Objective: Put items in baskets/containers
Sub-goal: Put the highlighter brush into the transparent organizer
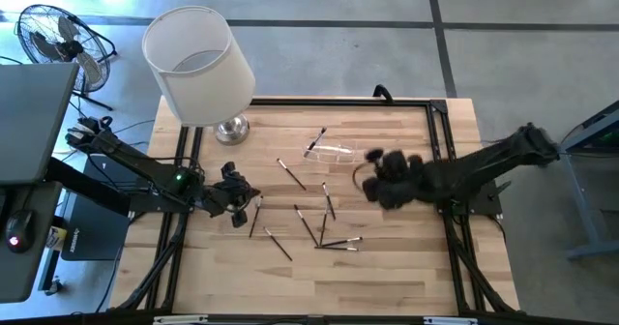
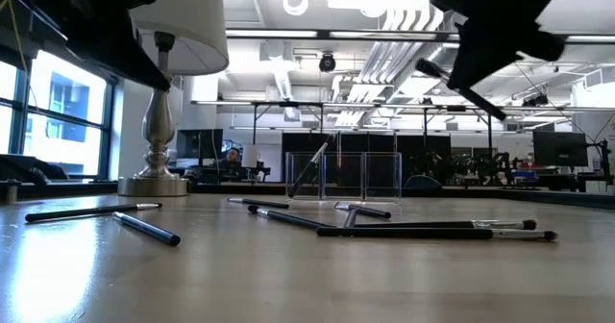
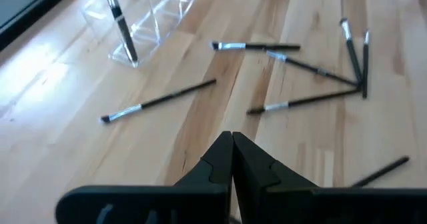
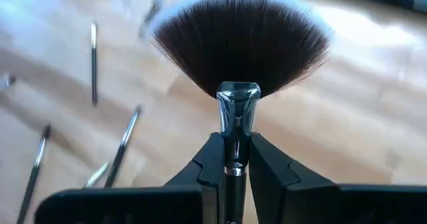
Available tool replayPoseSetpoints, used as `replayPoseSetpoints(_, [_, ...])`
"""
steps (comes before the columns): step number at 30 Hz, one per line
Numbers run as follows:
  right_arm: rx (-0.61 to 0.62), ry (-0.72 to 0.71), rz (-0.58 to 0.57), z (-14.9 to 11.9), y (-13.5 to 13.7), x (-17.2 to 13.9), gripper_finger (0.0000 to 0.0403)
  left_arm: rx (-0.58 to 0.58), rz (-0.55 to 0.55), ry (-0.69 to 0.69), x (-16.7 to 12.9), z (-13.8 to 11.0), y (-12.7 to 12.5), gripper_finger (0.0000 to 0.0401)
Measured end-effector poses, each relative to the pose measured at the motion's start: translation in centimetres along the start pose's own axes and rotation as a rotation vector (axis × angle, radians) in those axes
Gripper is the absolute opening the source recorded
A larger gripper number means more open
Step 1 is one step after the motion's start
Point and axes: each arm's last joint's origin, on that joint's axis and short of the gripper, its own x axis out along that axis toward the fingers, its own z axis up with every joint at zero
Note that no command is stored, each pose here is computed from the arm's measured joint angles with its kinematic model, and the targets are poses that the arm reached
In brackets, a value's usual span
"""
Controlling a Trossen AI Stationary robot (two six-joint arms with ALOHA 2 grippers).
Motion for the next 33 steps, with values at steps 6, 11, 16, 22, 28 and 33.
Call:
replayPoseSetpoints(6, [-0.025,-0.157,0.302,3.0,-3.7,3.9,0.0038,-0.011,0.013,-0.025,0.0,0.2,0.0,0.0])
replayPoseSetpoints(11, [-0.017,-0.527,0.62,4.1,-6.3,6.8,0.0038,-0.01,0.013,-0.024,0.0,0.2,0.0,0.0])
replayPoseSetpoints(16, [-0.164,-0.621,0.556,3.4,-8.0,9.6,0.0038,-0.011,0.014,-0.025,0.0,0.2,0.0,0.0])
replayPoseSetpoints(22, [-0.313,-0.627,0.649,3.4,-7.5,12.2,0.0038,-0.028,0.019,-0.028,0.0,0.2,0.0,0.0])
replayPoseSetpoints(28, [-0.331,-0.545,0.593,2.7,-7.5,15.1,0.0038,-0.048,0.065,-0.053,0.0,0.3,0.1,0.0])
replayPoseSetpoints(33, [-0.316,-0.533,0.579,2.5,-7.5,15.8,0.0059,-0.048,0.067,-0.055,0.0,0.3,0.1,0.0])
